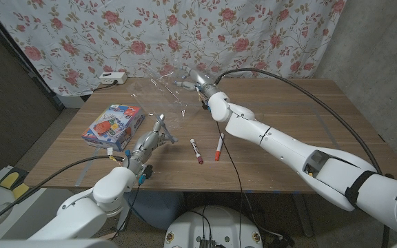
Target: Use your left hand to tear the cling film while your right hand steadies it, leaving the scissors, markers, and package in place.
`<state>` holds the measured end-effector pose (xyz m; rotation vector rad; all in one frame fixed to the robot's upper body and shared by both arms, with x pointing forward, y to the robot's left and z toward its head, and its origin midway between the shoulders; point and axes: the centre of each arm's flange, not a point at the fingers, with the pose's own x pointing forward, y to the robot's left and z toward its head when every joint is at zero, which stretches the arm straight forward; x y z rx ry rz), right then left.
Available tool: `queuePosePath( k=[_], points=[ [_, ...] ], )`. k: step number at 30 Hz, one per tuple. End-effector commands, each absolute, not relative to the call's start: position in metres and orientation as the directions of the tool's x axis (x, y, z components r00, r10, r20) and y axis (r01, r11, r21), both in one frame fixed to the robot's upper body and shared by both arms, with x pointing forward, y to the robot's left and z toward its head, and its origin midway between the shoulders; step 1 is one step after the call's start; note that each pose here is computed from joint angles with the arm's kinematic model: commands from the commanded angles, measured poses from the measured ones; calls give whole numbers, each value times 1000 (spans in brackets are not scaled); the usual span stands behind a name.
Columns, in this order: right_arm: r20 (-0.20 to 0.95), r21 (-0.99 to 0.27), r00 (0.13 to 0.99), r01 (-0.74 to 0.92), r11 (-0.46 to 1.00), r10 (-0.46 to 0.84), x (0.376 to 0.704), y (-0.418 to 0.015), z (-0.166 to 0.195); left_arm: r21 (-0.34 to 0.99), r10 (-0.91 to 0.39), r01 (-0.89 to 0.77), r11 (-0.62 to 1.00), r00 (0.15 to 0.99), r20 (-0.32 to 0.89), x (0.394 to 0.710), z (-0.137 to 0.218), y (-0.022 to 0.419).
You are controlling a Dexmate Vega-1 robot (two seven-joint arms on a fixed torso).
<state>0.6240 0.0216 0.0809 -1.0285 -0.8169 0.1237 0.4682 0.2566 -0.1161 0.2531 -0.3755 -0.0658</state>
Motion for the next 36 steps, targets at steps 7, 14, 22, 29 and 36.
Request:
queuePosePath(
  k=[7,14,22,29,36],
  points=[
    [537,-817,713,307,488,451,629,35,72,245,-88,-2,969,931,354,467,-120,259],
    [539,-820,722,331,467,434,628,40,68,238,-74,-14,971,932,356,465,-121,258],
    [560,-816,705,378,438,435,630,47,60,228,-66,-18,973,933,354,464,-123,258],
    [547,-826,708,368,427,447,632,52,55,230,-68,-17,973,933,355,463,-124,257],
    [557,-821,707,389,417,437,638,54,49,227,-69,-13,974,934,351,461,-125,256]
  ],
)
